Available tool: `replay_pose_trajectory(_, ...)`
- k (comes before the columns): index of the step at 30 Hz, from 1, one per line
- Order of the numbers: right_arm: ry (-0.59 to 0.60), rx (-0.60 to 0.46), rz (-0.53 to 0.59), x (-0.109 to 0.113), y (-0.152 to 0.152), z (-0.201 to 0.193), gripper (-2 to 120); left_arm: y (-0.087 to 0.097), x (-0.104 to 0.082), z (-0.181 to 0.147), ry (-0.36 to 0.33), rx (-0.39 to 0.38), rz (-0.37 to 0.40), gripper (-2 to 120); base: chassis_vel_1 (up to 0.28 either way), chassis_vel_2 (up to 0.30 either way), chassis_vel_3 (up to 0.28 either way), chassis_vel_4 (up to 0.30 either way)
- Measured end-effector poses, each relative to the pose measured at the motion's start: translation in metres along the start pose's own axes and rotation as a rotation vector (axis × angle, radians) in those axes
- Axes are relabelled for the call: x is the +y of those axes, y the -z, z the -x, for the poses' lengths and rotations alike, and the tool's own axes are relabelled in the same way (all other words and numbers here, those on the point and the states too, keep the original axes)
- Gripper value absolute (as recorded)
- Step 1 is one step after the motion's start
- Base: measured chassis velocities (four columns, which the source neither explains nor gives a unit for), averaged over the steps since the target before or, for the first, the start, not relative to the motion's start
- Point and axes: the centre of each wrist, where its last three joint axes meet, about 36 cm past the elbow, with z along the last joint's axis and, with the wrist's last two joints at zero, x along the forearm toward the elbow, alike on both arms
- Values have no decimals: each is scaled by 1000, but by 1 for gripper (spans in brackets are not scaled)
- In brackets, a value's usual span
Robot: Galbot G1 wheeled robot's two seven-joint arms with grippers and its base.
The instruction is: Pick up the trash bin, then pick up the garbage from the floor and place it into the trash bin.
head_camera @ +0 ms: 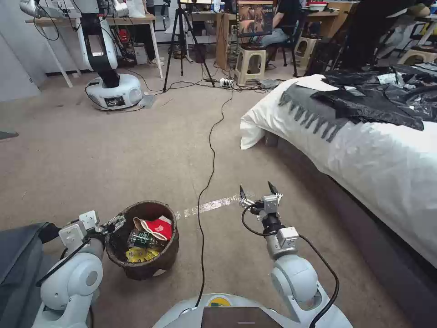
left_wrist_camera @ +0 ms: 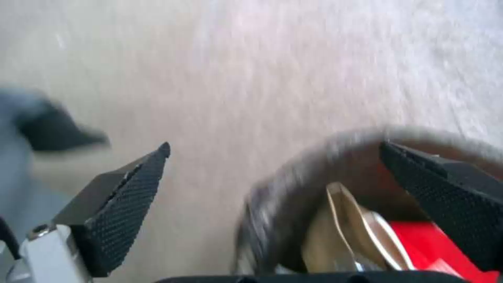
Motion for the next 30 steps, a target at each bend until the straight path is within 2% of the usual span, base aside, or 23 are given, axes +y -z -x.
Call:
replay_pose_trajectory(3, -4, -1, 2, 0, 1, 0, 100, -2, 1, -1, -8, -115, 43, 100, 0, 0, 0, 0)
replay_pose_trajectory(5, -4, -1, 3, 0, 1, 0, 100, -2, 1, -1, -8, -119, 44, 100, 0, 0, 0, 0)
replay_pose_trajectory(8, -13, 4, 9, 0, 3, -1, 100, -9, 6, -4, -12, -268, 68, 100, 0, 0, 0, 0)
replay_pose_trajectory(9, -21, 5, 14, 0, 4, -1, 100, -14, 10, -6, -24, -355, 95, 100, 0, 0, 0, 0)
replay_pose_trajectory(10, -21, 5, 14, 0, 4, -1, 100, -14, 10, -6, -24, -355, 95, 100, 0, 0, 0, 0)
replay_pose_trajectory(11, -32, 6, 21, 0, 5, -1, 100, -22, 14, -11, -49, -428, 125, 100, 0, 0, 0, 0)
replay_pose_trajectory(14, -45, 5, 26, 2, 6, -2, 100, -35, 21, -20, -94, -528, 184, 100, 0, 0, 0, 0)
replay_pose_trajectory(15, -45, 5, 26, 2, 6, -2, 100, -35, 21, -20, -94, -528, 184, 100, 0, 0, 0, 0)
replay_pose_trajectory(19, -64, 8, 26, 5, 8, -7, 100, -46, 24, -32, -110, -619, 205, 100, 0, 0, 0, 0)
replay_pose_trajectory(23, -76, 6, 24, 6, 8, -11, 100, -55, 29, -38, -112, -657, 232, 100, 0, 0, 0, 0)
replay_pose_trajectory(30, -102, -12, 21, 5, 11, -16, 100, -68, 31, -48, -108, -657, 228, 100, 0, 0, 0, 0)
